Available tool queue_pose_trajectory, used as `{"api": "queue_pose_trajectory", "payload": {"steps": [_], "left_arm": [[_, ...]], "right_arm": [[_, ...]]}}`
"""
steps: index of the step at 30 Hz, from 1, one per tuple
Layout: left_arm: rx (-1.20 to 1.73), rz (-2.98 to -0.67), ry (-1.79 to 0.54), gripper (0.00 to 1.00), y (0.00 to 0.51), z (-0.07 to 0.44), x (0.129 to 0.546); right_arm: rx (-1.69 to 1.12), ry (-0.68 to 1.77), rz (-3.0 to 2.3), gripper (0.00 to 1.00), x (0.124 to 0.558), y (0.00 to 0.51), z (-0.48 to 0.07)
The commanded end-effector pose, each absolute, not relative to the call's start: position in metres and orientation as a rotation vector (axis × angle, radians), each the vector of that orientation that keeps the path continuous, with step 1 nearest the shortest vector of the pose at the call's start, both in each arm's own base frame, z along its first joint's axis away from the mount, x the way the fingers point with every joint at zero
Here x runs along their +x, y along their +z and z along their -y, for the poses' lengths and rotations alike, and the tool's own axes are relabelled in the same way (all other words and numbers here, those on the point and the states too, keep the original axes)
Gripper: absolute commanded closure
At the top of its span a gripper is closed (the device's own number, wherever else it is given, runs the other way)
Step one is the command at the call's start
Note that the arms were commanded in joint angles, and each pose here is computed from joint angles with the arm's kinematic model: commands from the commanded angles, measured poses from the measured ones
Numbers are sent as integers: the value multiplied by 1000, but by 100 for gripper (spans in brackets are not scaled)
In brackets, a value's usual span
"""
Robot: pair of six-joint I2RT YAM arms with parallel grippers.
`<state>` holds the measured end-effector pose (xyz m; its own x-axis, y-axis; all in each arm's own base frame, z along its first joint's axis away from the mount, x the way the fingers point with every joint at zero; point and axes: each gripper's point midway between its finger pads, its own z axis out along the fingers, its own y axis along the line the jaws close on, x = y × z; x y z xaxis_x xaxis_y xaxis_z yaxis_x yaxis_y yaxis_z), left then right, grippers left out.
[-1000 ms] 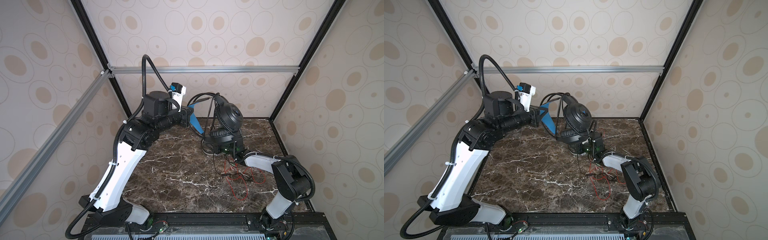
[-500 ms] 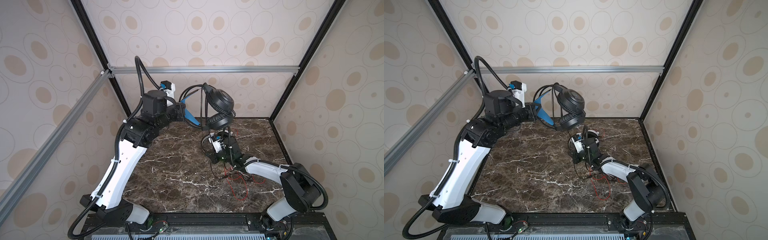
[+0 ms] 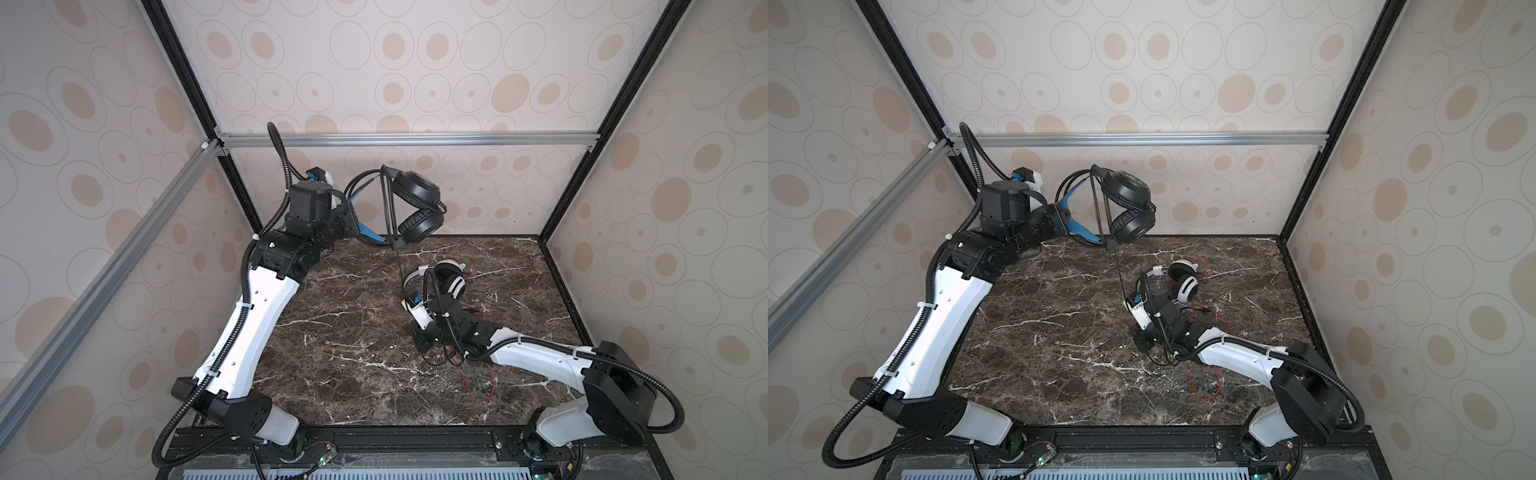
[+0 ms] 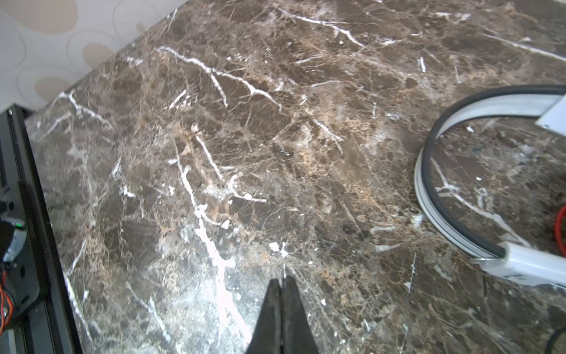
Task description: Wrap the headphones
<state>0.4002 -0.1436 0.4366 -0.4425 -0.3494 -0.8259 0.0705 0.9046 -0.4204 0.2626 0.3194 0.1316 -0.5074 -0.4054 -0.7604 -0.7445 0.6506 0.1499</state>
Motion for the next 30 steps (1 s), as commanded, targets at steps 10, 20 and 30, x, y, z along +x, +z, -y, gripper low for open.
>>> {"api": "queue_pose_trajectory", "payload": {"steps": [10, 20, 30], "left_arm": [[-352, -1865, -287, 100, 435, 99, 437], [-279, -1989, 106, 100, 371, 66, 440], [-128, -2087, 299, 100, 325, 53, 409]], "right_arm": [[-1256, 377, -2052, 100, 209, 172, -333], [-1325, 210, -1869, 100, 227, 260, -338], [-1334, 18, -1763, 100, 258, 316, -344]]}}
